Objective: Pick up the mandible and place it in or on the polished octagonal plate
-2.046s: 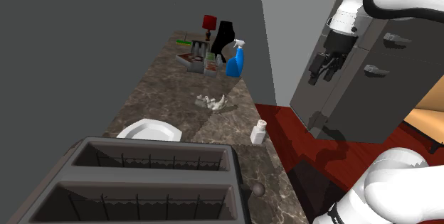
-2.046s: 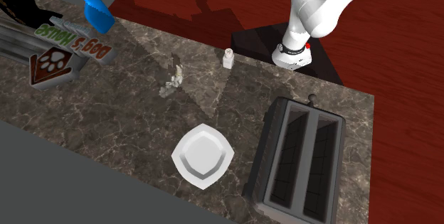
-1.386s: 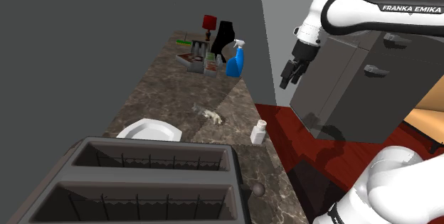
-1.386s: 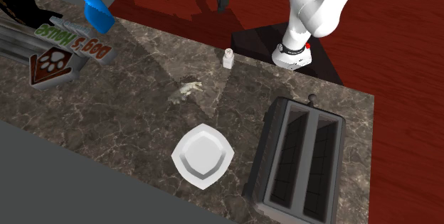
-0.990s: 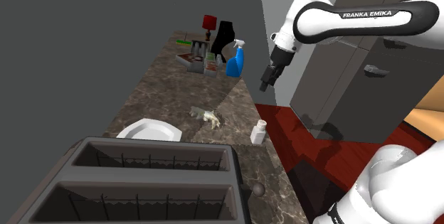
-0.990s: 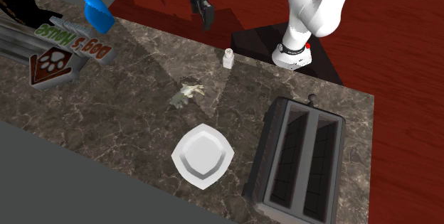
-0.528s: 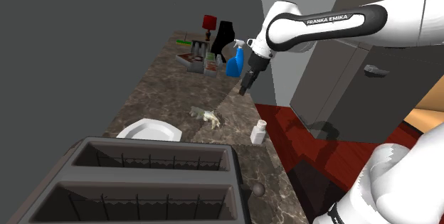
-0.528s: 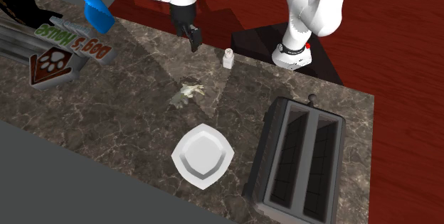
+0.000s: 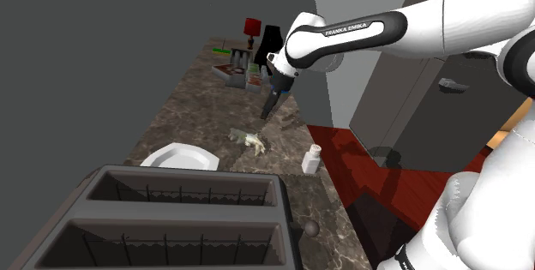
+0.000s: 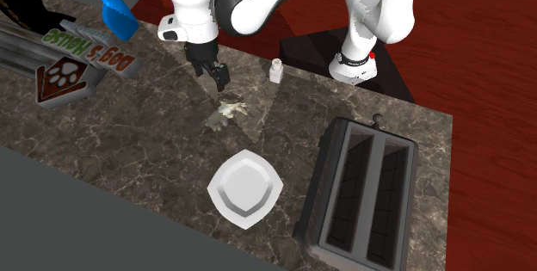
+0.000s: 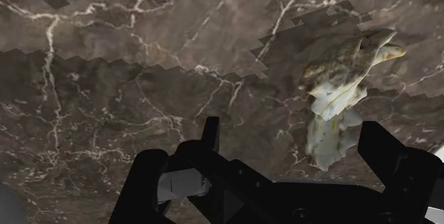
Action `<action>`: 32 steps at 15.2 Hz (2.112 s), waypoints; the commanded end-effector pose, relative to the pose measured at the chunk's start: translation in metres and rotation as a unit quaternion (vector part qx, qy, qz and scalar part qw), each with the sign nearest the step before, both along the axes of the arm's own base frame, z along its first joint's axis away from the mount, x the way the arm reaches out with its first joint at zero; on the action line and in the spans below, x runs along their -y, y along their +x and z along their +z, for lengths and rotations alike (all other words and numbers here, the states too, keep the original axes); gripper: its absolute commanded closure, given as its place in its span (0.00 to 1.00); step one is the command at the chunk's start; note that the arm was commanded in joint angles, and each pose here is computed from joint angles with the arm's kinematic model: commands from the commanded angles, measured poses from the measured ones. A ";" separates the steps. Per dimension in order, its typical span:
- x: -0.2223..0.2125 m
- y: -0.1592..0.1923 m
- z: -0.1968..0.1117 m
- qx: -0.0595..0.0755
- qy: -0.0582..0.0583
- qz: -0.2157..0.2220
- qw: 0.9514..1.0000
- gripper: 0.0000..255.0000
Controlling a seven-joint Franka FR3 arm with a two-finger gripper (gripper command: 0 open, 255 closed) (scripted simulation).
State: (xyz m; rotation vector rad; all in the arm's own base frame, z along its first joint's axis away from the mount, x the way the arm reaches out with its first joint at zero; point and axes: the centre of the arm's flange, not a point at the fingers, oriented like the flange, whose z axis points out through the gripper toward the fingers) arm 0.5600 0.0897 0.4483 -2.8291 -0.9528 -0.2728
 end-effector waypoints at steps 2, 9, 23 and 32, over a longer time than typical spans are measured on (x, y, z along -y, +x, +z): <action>-0.019 0.012 -0.016 0.005 0.006 0.024 1.000 0.00; -0.026 0.016 -0.050 0.005 0.006 0.024 1.000 0.00; -0.026 0.016 -0.050 0.005 0.006 0.024 1.000 1.00; -0.154 0.011 -0.038 -0.077 -0.219 0.071 0.970 0.00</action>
